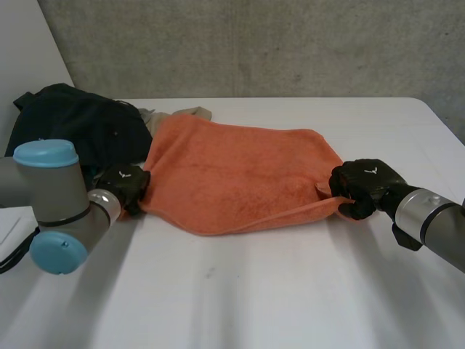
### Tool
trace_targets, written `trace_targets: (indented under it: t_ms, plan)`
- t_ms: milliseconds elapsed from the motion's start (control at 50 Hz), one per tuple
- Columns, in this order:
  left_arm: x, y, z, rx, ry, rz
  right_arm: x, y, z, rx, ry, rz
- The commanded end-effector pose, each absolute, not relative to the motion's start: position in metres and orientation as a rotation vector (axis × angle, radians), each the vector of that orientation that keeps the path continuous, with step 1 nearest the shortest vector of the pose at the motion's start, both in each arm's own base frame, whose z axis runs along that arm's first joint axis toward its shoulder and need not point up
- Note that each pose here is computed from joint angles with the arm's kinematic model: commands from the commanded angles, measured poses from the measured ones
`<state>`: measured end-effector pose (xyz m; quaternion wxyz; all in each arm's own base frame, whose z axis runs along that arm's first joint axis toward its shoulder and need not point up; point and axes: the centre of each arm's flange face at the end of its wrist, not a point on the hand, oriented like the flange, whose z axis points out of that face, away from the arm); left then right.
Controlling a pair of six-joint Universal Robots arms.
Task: Fold the laundry.
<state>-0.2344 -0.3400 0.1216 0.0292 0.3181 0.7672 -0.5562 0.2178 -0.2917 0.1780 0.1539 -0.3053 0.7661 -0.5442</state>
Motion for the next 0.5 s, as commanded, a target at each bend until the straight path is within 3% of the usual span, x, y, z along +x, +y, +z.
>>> trace_targets:
  t_ms: [20,120,320,500]
  plan:
    - [-0.232,-0.353,0.149,0.972,2.238,-1.803,0.219,-0.274,0.173,-0.968,2.265,-1.403]
    - [-0.234,-0.351,0.168,0.931,2.208,-1.897,0.21,-0.267,0.181,-1.185,2.322,-1.291]
    - [-0.23,-0.352,0.176,0.885,2.215,-1.928,0.21,-0.309,0.23,-1.332,2.294,-1.503]
    - [-0.23,-0.348,0.183,0.877,2.232,-1.93,0.248,-0.317,0.213,-1.691,2.086,-1.534]
